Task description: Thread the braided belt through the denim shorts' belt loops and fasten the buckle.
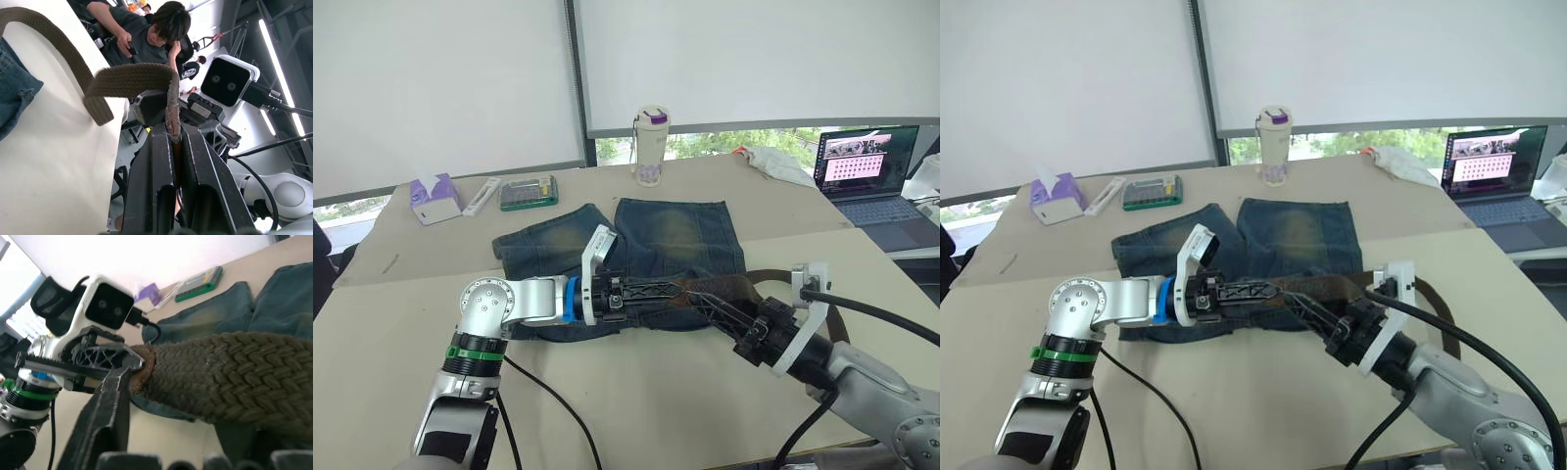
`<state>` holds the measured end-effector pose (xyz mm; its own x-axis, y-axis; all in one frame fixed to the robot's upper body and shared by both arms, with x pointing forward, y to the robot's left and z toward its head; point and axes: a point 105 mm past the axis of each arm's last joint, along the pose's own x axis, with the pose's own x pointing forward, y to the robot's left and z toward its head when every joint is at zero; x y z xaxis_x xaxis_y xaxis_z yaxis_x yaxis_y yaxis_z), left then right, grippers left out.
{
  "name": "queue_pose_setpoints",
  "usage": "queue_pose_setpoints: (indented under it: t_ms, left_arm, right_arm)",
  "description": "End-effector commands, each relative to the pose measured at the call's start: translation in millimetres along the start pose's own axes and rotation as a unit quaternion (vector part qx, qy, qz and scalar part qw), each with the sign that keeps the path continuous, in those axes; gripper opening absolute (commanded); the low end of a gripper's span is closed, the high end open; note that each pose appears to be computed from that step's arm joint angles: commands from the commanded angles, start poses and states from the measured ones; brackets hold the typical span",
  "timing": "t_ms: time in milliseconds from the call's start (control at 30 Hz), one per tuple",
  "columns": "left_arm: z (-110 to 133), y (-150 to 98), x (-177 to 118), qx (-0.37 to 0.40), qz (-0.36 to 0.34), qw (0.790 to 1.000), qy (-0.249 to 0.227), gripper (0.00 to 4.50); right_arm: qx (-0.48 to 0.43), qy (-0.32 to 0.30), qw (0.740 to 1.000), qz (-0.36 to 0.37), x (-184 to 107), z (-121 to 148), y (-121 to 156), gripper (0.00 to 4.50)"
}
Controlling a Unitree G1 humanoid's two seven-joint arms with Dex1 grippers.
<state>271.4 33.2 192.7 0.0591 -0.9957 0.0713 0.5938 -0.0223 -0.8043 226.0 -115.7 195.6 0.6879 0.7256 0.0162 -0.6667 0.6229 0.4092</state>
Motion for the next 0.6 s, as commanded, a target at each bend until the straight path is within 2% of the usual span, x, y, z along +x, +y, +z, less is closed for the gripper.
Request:
queue_pose_setpoints:
  t_ms: [33,133,300,433,467,533,600]
  left_arm:
    - [1,-7,-4,0.021,-0.007,1.0,-0.001,0.0]
    - [1,-7,-5,0.022,-0.008,1.0,-0.001,0.0]
    - [-1,-6,-7,0.026,-0.004,1.0,0.003,0.0]
    - [1,0,-8,0.065,0.024,0.998,0.003,0.0]
    - [5,2,-9,0.076,0.031,0.997,-0.008,0.39]
    - [4,-1,-10,0.102,0.027,0.994,0.004,1.04]
    - [-4,6,-13,0.188,0.064,0.979,0.045,1.68]
  right_arm:
    - [-0.01,-0.024,1.0,0.012,-3,14,4,2.48]
    - [-0.01,-0.029,0.999,0.01,-2,15,2,1.72]
    - [-0.04,-0.016,0.999,0.006,2,15,3,0.02]
    - [-0.087,0.015,0.996,-0.01,5,14,0,0.02]
    - [-0.102,0.029,0.994,-0.017,5,11,-2,0.0]
    - [-0.107,0.038,0.993,-0.025,4,7,-5,0.0]
    - [-0.102,0.042,0.993,-0.043,0,4,-12,0.0]
